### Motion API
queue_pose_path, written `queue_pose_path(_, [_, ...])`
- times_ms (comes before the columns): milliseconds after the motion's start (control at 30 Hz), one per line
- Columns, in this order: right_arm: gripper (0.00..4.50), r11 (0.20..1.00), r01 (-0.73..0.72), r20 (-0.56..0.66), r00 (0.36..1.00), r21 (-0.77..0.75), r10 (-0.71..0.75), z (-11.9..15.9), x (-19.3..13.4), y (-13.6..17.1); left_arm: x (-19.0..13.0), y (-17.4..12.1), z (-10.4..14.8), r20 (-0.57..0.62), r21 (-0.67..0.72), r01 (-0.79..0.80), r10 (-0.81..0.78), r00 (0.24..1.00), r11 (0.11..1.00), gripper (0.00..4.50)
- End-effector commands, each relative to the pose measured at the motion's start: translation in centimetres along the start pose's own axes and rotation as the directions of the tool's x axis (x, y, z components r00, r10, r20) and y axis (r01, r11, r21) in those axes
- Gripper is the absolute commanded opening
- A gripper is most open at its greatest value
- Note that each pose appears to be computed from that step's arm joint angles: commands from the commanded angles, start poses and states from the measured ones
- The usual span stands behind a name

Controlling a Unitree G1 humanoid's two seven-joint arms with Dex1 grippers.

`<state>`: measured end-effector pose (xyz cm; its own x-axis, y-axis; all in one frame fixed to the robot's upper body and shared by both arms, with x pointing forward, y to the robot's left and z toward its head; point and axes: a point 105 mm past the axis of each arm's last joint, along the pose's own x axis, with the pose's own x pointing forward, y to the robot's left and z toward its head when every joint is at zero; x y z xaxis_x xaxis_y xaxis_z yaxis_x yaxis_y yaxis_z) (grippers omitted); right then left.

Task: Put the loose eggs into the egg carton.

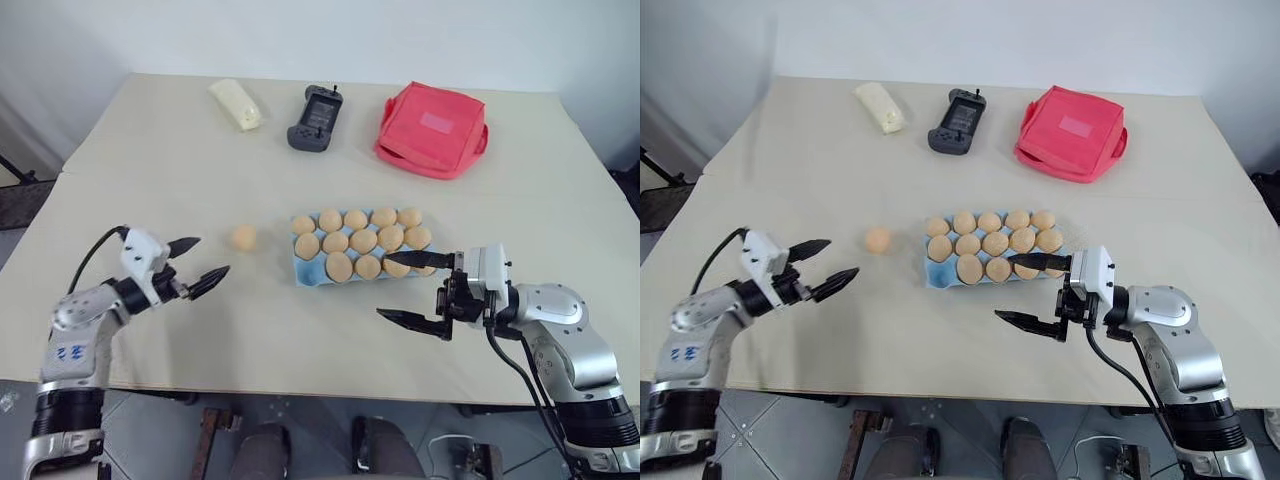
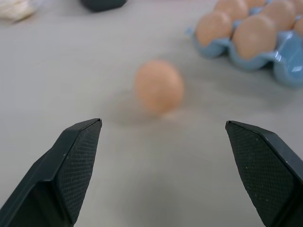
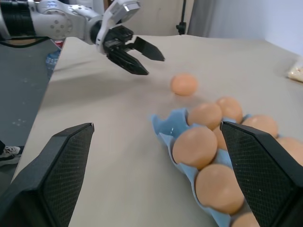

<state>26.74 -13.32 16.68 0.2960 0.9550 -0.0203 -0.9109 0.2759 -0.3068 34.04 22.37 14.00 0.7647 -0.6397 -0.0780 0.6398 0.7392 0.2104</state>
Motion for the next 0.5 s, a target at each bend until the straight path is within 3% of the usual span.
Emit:
queue_pose_path(33, [4.5, 0.999, 0.028, -0.009, 1.0, -0.034, -0.029, 0.2, -0.6, -0.3, 2.1, 0.4, 0.1, -0.015, 0.027, -0.013, 0.014, 1.0, 1.0, 4.46])
queue_pose_path(233, [4.5, 0.999, 0.045, 0.005, 0.999, -0.015, -0.045, -0.2, -0.1, 0.3, 5.5, 2.1, -0.9, -0.044, -0.038, -0.11, 0.108, 0.993, 0.993, 4.46])
queue_pose_path(300, [4.5, 0.999, 0.05, 0.011, 0.999, -0.012, -0.05, -0.2, 0.0, 0.4, 5.8, 1.2, -1.2, -0.048, -0.055, -0.051, 0.048, 0.998, 0.997, 4.46])
queue_pose_path(500, [4.5, 0.997, 0.077, 0.018, 0.997, -0.013, -0.077, -0.2, 0.0, 0.2, 5.0, 1.3, -0.4, -0.01, -0.045, -0.018, 0.017, 1.0, 0.999, 2.63])
